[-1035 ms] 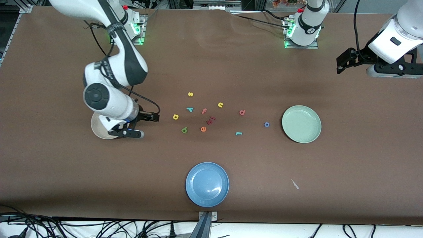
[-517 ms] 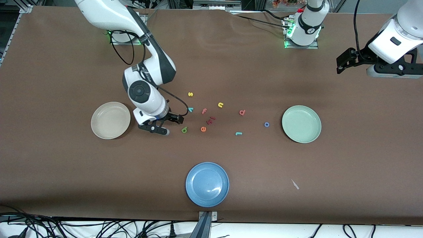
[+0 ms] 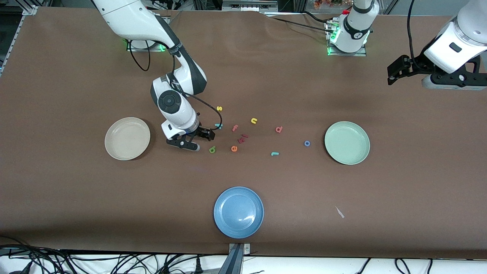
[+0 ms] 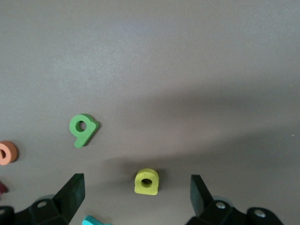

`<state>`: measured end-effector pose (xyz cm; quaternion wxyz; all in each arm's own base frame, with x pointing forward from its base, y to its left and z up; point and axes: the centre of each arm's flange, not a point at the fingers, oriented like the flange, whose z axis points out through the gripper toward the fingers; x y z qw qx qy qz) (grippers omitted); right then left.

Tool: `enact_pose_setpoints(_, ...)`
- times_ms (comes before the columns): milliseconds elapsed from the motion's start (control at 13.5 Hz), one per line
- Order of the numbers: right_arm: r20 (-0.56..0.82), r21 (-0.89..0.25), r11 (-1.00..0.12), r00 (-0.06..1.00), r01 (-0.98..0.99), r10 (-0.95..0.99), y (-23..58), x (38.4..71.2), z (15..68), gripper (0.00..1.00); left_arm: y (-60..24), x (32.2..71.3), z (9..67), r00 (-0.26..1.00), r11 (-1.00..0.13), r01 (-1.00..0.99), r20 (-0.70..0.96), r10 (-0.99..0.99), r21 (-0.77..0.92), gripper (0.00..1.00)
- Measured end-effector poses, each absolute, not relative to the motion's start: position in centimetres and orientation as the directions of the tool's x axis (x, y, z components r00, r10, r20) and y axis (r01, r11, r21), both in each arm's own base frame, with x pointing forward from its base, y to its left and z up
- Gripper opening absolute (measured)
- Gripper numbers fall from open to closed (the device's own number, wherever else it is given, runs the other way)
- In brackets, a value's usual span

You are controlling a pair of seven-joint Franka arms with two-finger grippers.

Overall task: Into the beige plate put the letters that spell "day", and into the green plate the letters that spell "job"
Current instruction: 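Move the right gripper over the yellow foam letter, then lower the right gripper and grasp the yellow letter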

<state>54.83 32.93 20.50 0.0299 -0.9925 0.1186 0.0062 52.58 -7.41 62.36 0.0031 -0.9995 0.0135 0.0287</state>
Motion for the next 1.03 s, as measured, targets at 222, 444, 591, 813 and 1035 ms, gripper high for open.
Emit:
enact_pose_setpoints(222,-0.032,-0.045,-0.972,0.973,-0.230,-0.228,33.1,54.4,19.4,0.99,-7.4,52.6,62.4,0.998,-1.000,-0.027,-0.057,-0.027,-0.005,1.00)
enact_pose_setpoints(444,-0.042,-0.032,-0.977,0.977,-0.211,-0.210,33.4,53.9,18.3,0.96,-7.3,52.6,62.4,0.998,-1.000,-0.024,-0.058,-0.024,-0.005,1.00)
enact_pose_setpoints(591,-0.044,-0.030,-0.978,0.978,-0.206,-0.204,33.7,53.7,18.1,0.92,-7.3,52.6,62.4,0.998,-1.000,-0.024,-0.058,-0.024,-0.005,1.00)
enact_pose_setpoints(813,-0.048,-0.026,-0.979,0.978,-0.202,-0.201,33.7,53.6,17.8,0.88,-7.3,52.6,62.4,0.998,-1.000,-0.024,-0.058,-0.024,-0.005,1.00)
enact_pose_setpoints(1035,-0.053,-0.021,-0.981,0.980,-0.194,-0.193,33.6,53.5,17.4,0.78,-7.3,52.6,62.4,0.998,-1.000,-0.024,-0.058,-0.024,-0.005,1.00)
